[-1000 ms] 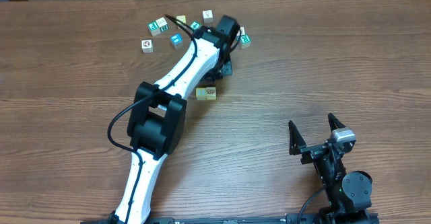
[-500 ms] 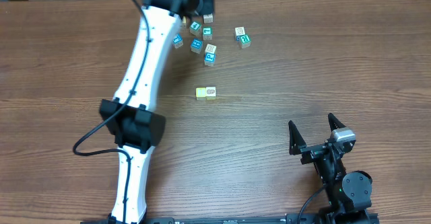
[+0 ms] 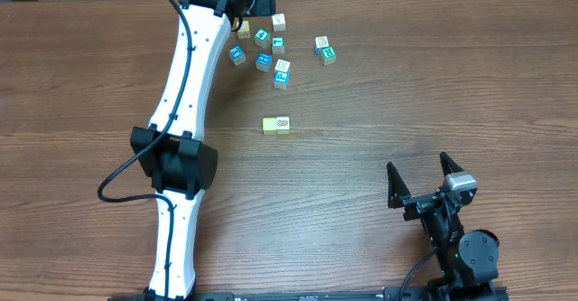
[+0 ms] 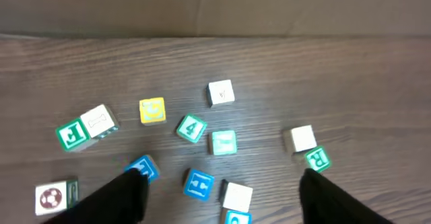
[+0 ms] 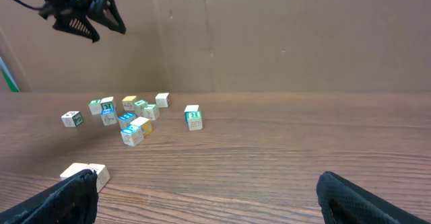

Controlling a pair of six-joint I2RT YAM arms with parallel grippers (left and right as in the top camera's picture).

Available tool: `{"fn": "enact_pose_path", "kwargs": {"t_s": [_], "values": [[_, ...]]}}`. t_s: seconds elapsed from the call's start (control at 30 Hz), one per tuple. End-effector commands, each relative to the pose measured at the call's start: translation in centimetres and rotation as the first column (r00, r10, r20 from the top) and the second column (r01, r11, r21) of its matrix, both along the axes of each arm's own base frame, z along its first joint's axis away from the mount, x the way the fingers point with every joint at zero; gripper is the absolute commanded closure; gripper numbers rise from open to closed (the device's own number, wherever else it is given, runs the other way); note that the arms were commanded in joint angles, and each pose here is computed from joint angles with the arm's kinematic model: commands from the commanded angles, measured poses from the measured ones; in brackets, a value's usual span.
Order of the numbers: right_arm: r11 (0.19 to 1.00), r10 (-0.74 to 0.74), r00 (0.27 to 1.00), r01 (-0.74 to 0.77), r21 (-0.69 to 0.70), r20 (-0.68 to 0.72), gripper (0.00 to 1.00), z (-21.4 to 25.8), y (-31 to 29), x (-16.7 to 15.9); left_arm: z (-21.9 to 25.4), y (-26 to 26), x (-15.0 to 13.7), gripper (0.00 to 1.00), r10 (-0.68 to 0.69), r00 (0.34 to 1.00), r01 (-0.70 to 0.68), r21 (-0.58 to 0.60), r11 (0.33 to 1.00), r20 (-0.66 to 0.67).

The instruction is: Form a horizontal line

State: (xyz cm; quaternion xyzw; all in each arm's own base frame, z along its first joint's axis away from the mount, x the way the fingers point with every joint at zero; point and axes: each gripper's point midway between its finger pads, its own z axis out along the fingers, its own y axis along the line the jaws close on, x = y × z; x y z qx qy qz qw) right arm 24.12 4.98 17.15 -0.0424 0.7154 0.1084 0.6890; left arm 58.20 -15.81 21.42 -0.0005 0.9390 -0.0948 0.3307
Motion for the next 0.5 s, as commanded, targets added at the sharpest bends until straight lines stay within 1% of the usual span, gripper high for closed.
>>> {"fn": "enact_pose_path", "kwargs": {"t_s": [0.0, 0.17, 0.27, 0.33, 0.4, 0.47], "values": [[1.000, -0.008, 1.000, 0.008, -0.004, 0.004, 0.00, -0.2, -0.2, 0.1, -2.0, -1.3, 0.1, 0.31, -0.086, 0.996, 0.087, 0.079, 0.993, -0.011], [1.000, -0.008, 1.000, 0.008, -0.003, 0.004, 0.00, -0.2, -0.2, 0.1, -4.7, -3.3, 0.3, 0.33, -0.066, 0.997, 0.068, 0.049, 0.996, -0.049], [1.000, -0.008, 1.000, 0.008, -0.003, 0.004, 0.00, -0.2, -0.2, 0.1, -7.4, -4.6, 0.4, 0.33, -0.078, 0.994, 0.083, 0.062, 0.995, -0.078], [1.000, -0.008, 1.000, 0.008, -0.003, 0.004, 0.00, -0.2, -0.2, 0.1, -9.1, -4.7, 0.5, 0.33, -0.054, 0.994, 0.063, 0.083, 0.995, -0.099], [1.000, -0.008, 1.000, 0.008, -0.003, 0.004, 0.00, -0.2, -0.2, 0.1, -10.6, -4.6, 0.6, 0.35, -0.032, 0.993, 0.044, 0.099, 0.994, -0.116], [1.000, -0.008, 1.000, 0.008, -0.004, 0.004, 0.00, -0.2, -0.2, 0.1, -11.9, -4.7, 0.7, 0.39, -0.029, 0.991, 0.043, 0.101, 0.994, -0.133]]}}
